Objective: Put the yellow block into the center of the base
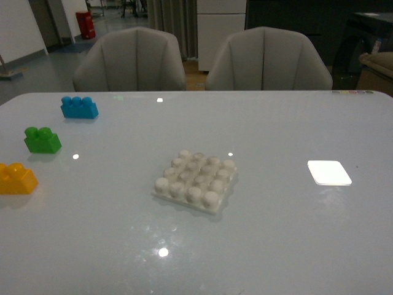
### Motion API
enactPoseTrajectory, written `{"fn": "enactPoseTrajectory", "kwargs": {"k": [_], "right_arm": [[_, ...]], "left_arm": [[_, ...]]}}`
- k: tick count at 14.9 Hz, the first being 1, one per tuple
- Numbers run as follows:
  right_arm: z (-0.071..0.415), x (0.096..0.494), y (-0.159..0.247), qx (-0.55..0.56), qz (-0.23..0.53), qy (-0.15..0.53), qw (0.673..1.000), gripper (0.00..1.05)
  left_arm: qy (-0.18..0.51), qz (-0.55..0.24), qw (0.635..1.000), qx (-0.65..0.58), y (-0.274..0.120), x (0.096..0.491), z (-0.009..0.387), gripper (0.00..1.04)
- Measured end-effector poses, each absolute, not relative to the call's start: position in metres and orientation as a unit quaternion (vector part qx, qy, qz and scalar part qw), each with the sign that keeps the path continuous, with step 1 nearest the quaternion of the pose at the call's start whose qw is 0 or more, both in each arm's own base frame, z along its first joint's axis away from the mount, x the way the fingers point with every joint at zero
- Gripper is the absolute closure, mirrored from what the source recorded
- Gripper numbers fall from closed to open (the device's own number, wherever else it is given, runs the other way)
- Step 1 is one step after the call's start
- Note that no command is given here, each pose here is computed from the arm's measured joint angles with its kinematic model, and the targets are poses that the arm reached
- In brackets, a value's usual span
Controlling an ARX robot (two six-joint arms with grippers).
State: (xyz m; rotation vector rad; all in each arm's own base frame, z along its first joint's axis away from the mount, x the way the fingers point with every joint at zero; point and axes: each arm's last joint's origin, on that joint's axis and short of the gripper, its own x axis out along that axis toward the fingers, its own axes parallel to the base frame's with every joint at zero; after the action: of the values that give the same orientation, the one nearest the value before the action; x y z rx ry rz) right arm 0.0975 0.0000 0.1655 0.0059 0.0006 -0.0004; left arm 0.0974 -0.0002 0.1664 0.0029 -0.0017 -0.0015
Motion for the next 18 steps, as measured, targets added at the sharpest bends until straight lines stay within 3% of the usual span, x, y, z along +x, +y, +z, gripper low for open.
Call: {"fn": "enactPoseTrajectory", "kwargs": {"k": [1,3,5,10,11,12,18], "right_arm": [[0.166,0.097,0.0,0.003,0.0,0.0,1.0,1.03],[0.166,0.097,0.0,0.002,0.0,0.0,1.0,0.8],[0.166,0.097,0.0,0.002,0.0,0.0,1.0,0.69],[0.166,0.097,0.0,0.002,0.0,0.0,1.0,0.06],[0.166,0.097,0.0,0.002,0.0,0.0,1.0,0.06],[0.166,0.097,0.0,0.002,0.0,0.0,1.0,0.06],[0.166,0.097,0.0,0.002,0.0,0.0,1.0,0.06]], "left_arm": [[-0.001,-0.001,1.0,0.001,0.0,0.097,0.166,0.07],[-0.001,-0.001,1.0,0.001,0.0,0.097,0.166,0.07],[-0.001,-0.001,1.0,0.001,0.0,0.097,0.166,0.07],[-0.001,-0.001,1.0,0.001,0.0,0.097,0.166,0.07],[0.169,0.02,0.985,0.026,-0.007,0.105,0.178,0.07],[0.131,0.009,0.991,0.025,-0.012,0.126,0.205,0.07],[0.141,0.0,0.99,0.029,-0.011,0.148,0.205,0.07]]}}
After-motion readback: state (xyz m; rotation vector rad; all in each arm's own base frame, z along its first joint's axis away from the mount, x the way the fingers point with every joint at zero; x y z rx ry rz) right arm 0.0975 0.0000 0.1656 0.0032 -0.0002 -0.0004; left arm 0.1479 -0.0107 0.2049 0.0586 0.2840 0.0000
